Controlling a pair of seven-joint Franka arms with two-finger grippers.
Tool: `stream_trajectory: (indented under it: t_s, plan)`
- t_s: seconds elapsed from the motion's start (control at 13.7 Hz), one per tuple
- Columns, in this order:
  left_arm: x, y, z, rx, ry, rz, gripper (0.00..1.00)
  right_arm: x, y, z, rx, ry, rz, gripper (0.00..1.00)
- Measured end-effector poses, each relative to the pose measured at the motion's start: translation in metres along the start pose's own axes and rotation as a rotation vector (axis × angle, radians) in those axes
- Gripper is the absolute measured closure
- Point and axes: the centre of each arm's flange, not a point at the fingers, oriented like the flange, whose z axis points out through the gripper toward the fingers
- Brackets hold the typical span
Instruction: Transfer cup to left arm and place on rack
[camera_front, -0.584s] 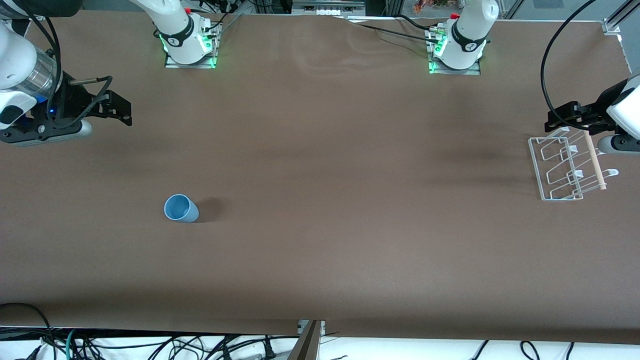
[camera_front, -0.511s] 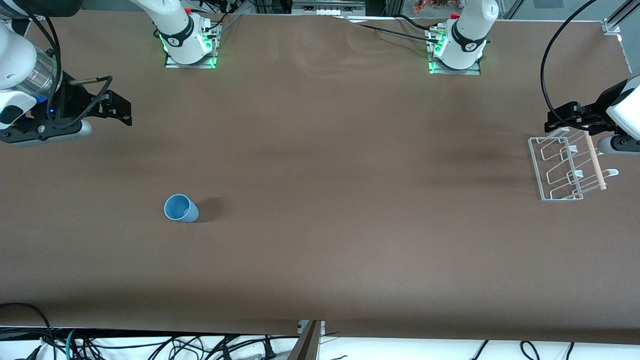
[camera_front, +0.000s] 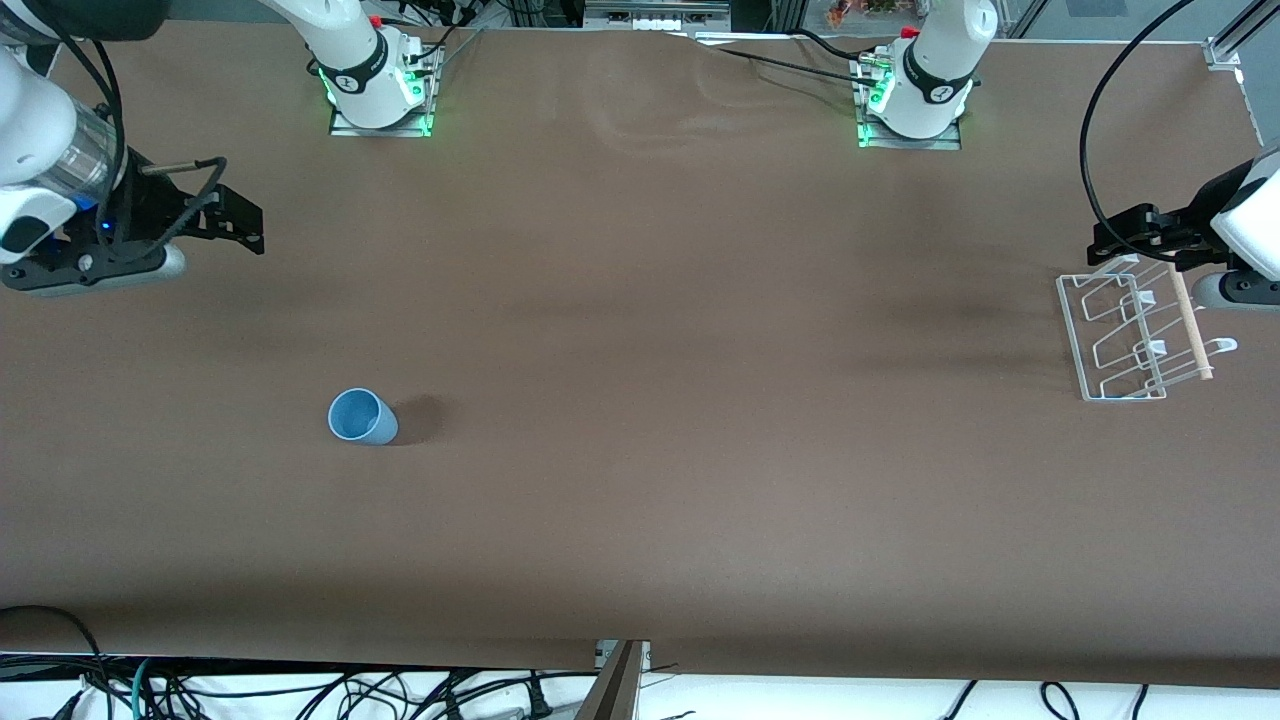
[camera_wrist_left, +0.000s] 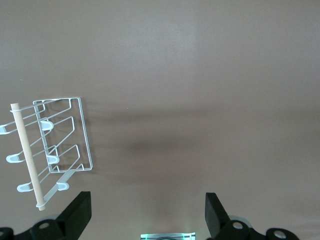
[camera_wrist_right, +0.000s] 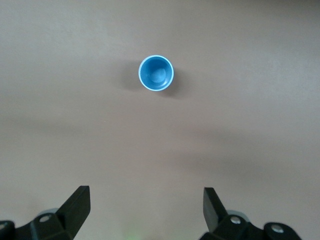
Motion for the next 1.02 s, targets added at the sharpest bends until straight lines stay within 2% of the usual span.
stream_trajectory:
  t_s: [0.15,0.51,1.02]
  plan:
    - [0.000,0.000,0.000,0.000,0.000,0.000,0.00,0.021,0.001,0.041,-0.016,0.003,0.000,0.00]
    - [0.002,0.000,0.002,0.000,-0.004,0.000,0.00,0.064,0.013,0.194,-0.036,0.018,0.013,0.00]
    - [0.003,0.000,0.004,-0.001,-0.006,0.000,0.00,0.095,0.033,0.263,-0.037,0.079,-0.002,0.00]
